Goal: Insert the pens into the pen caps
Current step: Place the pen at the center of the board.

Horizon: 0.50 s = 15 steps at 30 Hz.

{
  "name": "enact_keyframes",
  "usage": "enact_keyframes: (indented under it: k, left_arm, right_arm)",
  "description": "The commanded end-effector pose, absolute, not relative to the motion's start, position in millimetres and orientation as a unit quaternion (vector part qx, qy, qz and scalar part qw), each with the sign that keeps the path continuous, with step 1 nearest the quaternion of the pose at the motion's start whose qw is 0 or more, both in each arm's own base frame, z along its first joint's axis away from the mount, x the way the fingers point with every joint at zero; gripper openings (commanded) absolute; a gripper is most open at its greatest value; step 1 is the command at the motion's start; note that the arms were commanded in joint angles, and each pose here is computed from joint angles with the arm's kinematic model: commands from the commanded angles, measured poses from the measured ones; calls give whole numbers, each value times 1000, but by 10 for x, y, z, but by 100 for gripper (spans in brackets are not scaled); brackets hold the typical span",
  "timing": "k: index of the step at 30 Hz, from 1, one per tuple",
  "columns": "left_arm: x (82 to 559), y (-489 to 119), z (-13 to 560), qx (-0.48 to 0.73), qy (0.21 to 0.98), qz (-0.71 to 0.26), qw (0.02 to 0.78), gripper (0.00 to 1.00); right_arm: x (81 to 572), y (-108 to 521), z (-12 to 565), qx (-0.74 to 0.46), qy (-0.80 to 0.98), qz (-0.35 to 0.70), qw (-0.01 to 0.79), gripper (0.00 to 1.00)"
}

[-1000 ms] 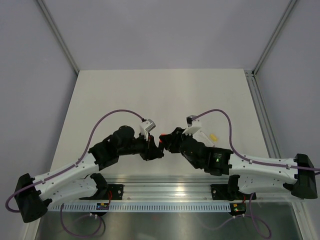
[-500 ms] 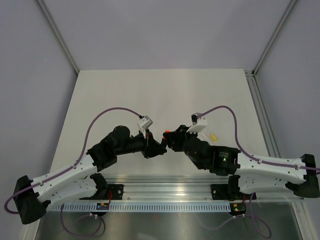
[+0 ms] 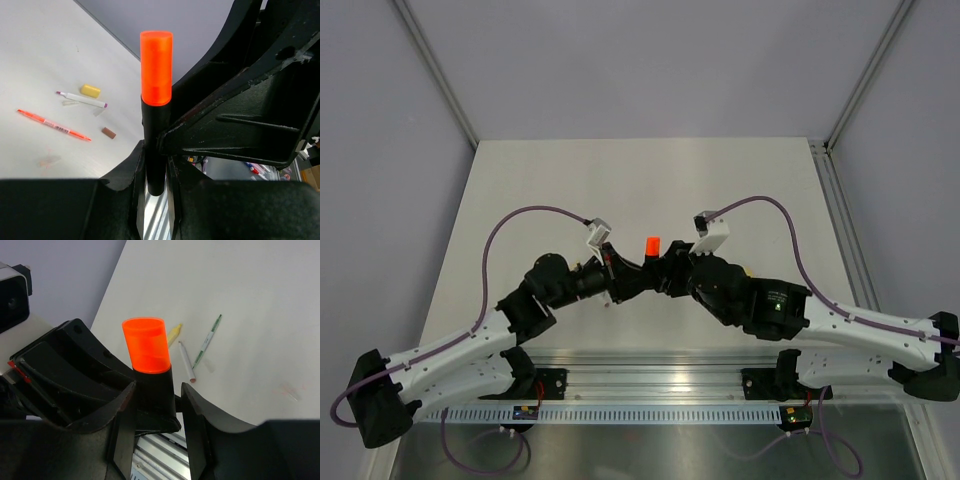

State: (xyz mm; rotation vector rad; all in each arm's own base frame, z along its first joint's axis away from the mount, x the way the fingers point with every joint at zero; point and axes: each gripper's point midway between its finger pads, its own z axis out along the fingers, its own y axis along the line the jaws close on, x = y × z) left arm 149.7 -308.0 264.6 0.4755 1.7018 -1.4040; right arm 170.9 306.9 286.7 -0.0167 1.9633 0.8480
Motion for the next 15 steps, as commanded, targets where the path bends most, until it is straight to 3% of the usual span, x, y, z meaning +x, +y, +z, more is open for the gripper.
enact_keyframes:
  k: [1, 6, 12, 15]
  left_arm:
    - [1505, -3118, 3008, 184, 626, -595, 469, 0]
    - [1480, -3144, 2967, 186, 629, -594, 466, 0]
    - [1502, -3110, 2865, 177, 641, -583, 468, 0]
    - [1534, -3065, 2841, 171, 647, -571, 476, 0]
  right_arm:
    - [1768, 2982, 2849, -31, 817, 315, 482, 46]
    - [1873, 3055, 2857, -40, 822, 290, 489, 45]
    - [2046, 3053, 2836, -35, 829, 236, 506, 28]
    - [2123, 3060, 2779, -35, 832, 217, 509, 14]
